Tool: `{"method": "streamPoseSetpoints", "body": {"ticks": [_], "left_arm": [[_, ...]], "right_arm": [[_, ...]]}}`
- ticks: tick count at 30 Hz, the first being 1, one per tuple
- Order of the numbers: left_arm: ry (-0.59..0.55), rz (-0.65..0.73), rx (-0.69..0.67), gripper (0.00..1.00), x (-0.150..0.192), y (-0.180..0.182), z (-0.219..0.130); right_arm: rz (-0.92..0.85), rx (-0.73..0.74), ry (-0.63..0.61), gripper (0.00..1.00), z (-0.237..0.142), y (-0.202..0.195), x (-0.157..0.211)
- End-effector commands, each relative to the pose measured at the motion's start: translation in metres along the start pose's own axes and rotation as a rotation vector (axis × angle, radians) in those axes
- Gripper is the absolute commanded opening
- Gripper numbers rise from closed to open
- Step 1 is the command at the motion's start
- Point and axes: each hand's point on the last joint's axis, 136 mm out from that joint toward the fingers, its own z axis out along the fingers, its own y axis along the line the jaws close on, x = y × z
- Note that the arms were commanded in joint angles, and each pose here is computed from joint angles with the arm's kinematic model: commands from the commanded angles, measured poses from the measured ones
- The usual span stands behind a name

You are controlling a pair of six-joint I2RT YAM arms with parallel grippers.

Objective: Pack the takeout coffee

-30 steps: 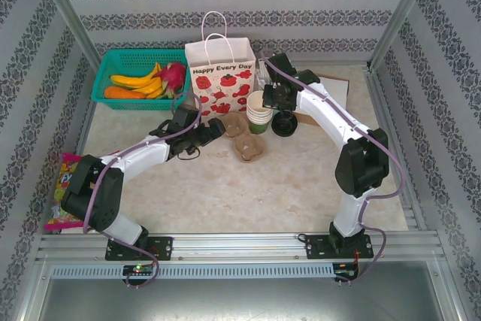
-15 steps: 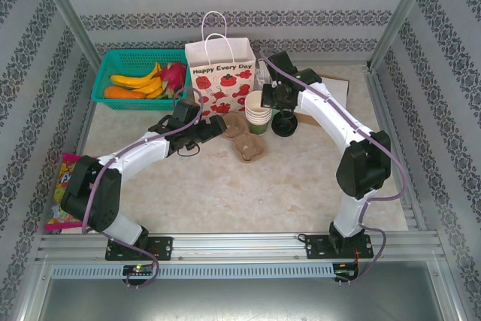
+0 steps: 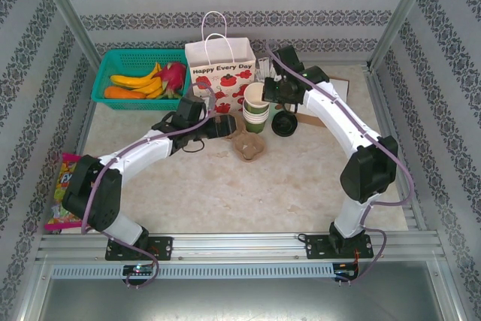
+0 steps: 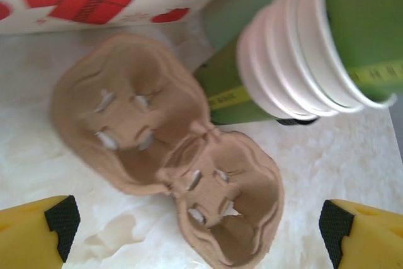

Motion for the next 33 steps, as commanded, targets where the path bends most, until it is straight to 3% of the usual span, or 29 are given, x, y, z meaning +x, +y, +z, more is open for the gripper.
{"method": "streamPoseSetpoints", "body": {"ticks": [1, 5, 10, 16, 18, 25, 33], "left_arm": [[-0.063, 0.219, 0.110, 1.00, -0.023, -0.033, 0.002], [-0.071, 0.253, 0.176, 1.00, -0.026, -0.048, -0.002], [-0.114, 0.215, 0.162, 0.99, -0.034, -0.049, -0.018], [-0.198, 0.054, 0.038, 1.00, -0.044, -0.025, -0.041], [-0.229, -0.054, -0.066, 0.99, -0.046, -0.004, -0.052], [-0.295, -0.240, -0.149, 0.99, -0.044, 0.021, -0.087], [-0.244, -0.166, -0.161, 0.99, -0.038, 0.011, -0.112]], "right_arm": [[0.000, -0.045, -0.026, 0.00, -0.012, 0.005, -0.007], [-0.030, -0.025, -0.067, 0.00, -0.034, 0.006, -0.012], [-0.071, -0.033, -0.141, 0.00, -0.074, 0.006, -0.014], [-0.130, -0.036, -0.218, 0.00, -0.112, 0.011, 0.003], [-0.159, -0.038, -0.217, 0.00, -0.119, 0.012, 0.014], [-0.272, -0.136, -0.150, 0.00, -0.111, 0.031, 0.073], [-0.185, -0.152, -0.013, 0.00, -0.072, 0.055, 0.142]]}}
